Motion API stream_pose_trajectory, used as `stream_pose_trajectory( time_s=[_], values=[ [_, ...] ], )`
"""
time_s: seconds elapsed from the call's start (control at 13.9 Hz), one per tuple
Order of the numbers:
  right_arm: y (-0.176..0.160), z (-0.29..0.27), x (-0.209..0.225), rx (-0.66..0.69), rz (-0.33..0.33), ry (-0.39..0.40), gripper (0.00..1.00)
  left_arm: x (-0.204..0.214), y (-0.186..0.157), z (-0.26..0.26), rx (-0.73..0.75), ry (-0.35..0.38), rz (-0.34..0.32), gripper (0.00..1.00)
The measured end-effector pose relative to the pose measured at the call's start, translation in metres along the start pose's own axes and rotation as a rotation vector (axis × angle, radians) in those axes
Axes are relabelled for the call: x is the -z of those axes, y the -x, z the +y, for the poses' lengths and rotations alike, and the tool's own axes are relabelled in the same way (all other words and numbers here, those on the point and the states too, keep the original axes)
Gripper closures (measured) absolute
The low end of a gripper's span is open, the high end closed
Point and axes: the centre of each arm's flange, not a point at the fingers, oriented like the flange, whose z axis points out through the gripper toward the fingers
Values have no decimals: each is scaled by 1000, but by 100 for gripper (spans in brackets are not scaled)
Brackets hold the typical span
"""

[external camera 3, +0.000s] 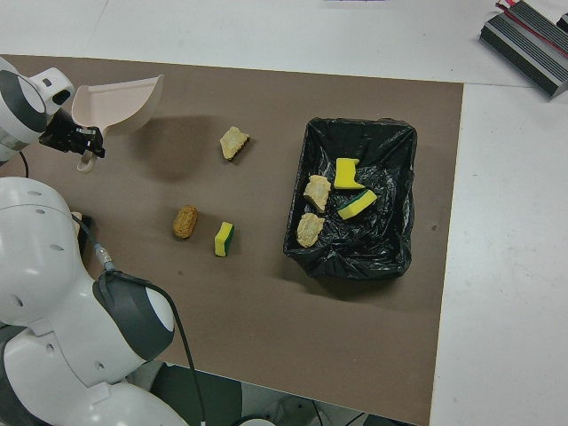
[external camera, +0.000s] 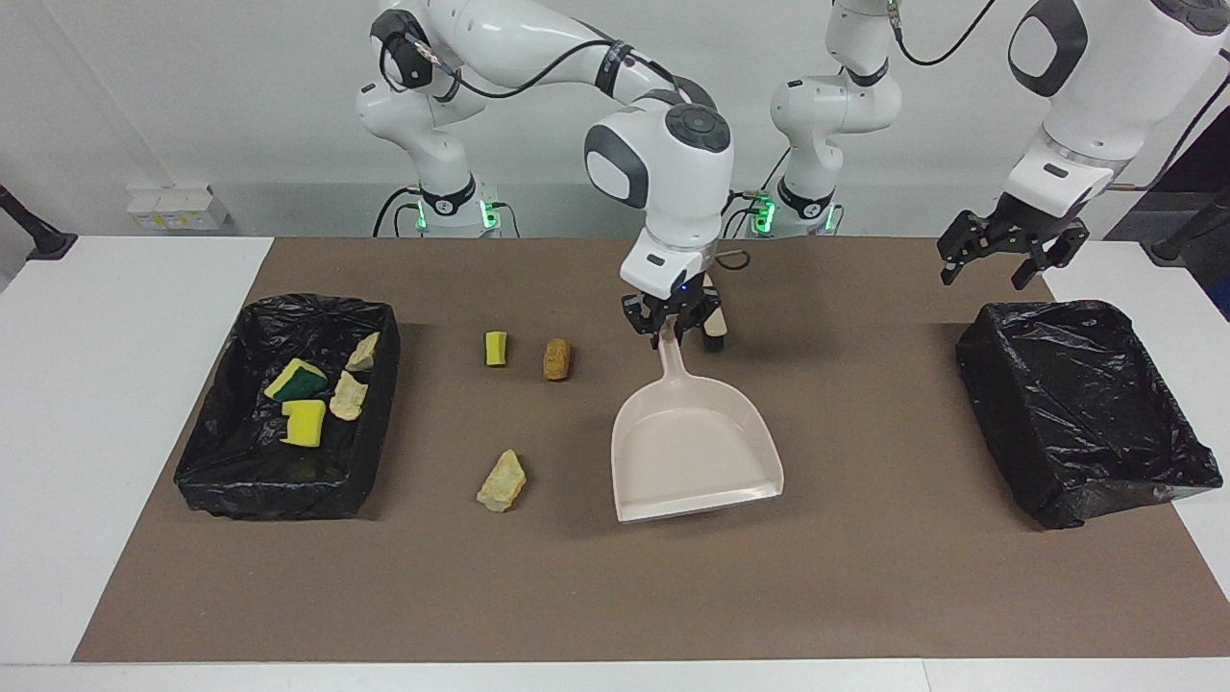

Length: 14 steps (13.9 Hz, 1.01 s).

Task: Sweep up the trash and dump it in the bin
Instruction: 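Bring the empty dustpan back toward the table center with the right gripper, then lower the dustpan onto the table and release it with the right gripper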

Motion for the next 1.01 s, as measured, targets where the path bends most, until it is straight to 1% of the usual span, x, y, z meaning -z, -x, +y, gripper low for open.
stream_pose_trajectory(
  time_s=[0.14,0.36,0.65,1.01],
  values=[
    [3,-28,-26,-42,4,-29,68,0,0,0,1,0,0,0],
    [4,-47,-53,-49,0,-51,68,0,0,0,1,0,-1,0],
    [4,-66,-75,-64,-14,-64,68,0,0,0,2,0,-3,0],
    [4,-70,-95,-65,-37,-60,68,-1,1,-1,4,1,-6,0]
  ],
)
